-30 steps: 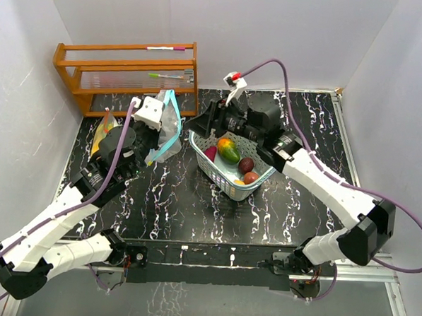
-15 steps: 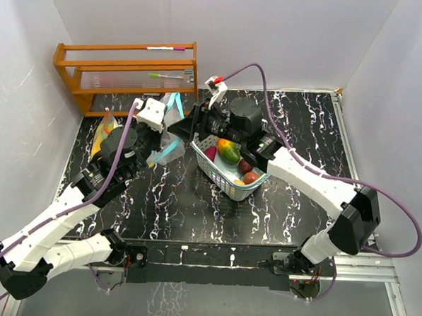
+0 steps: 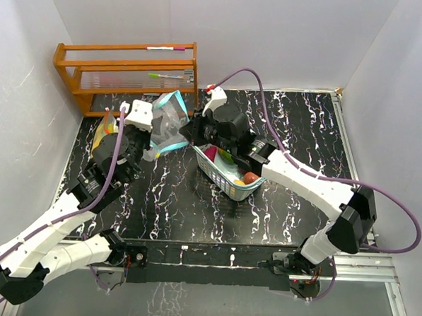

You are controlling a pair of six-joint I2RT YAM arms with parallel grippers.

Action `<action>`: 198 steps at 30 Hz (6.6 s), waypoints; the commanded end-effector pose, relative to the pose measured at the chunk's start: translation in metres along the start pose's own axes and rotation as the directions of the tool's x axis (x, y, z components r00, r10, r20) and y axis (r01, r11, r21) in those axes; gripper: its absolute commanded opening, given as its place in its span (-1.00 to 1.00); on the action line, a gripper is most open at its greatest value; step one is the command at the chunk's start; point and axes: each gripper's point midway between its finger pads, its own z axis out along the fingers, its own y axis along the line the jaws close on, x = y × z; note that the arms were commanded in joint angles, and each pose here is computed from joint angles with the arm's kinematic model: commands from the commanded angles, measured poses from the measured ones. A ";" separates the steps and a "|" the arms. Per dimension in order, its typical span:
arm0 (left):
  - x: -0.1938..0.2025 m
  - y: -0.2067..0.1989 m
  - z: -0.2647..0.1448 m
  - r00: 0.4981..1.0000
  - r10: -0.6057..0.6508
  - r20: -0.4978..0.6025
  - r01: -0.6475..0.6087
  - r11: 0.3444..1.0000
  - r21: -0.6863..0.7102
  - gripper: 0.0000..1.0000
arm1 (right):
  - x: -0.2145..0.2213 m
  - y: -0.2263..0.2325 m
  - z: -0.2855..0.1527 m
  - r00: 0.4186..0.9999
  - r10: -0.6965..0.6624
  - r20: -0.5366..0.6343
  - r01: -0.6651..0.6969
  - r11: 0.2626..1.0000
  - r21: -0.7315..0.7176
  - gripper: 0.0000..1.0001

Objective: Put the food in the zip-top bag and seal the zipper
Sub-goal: Open the zipper of the food storage bag, then pick up the fake fruit from the bin, then place the fake fruit in the zipper food storage bag.

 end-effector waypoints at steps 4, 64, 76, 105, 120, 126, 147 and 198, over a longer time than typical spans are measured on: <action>-0.013 0.107 -0.042 0.997 0.068 0.035 -0.039 0.851 -0.524 -1.00 | 0.019 -0.099 -0.055 0.999 -0.016 0.033 -0.002 0.871 0.490 -0.85; 0.081 0.024 -0.007 0.974 0.060 -0.220 -0.104 0.975 -0.197 -1.00 | 0.129 -0.235 -0.037 0.879 -0.028 -0.477 0.311 0.792 0.525 0.90; 0.081 0.021 -0.007 0.977 0.056 -0.205 -0.094 0.979 -0.179 -1.00 | 0.176 -0.270 -0.017 0.859 0.017 -0.512 0.322 0.759 0.565 0.32; 0.091 0.008 -0.002 0.969 0.054 -0.242 -0.088 0.987 -0.135 -1.00 | 0.027 -0.093 -0.078 0.972 -0.174 -0.160 0.189 0.979 0.082 -0.46; 0.099 0.002 0.002 0.963 0.064 -0.261 -0.097 0.988 -0.118 -1.00 | 0.024 0.027 -0.127 0.955 -0.295 -0.025 0.255 0.861 -0.440 -0.46; 0.098 0.003 0.002 0.963 0.066 -0.263 -0.101 0.988 -0.120 -1.00 | 0.070 0.042 -0.124 0.934 -0.329 -0.137 0.216 0.829 -0.516 -0.46; 0.083 -0.018 -0.001 0.976 -0.020 -0.217 0.019 1.000 -0.006 -1.00 | 0.098 0.009 -0.082 0.917 -0.273 -0.291 0.173 0.929 -0.328 -0.46; 0.039 0.026 -0.035 0.975 -0.165 -0.148 0.147 0.982 -0.121 -1.00 | 0.026 -0.112 -0.077 0.959 -0.115 -0.260 0.212 0.898 0.385 0.97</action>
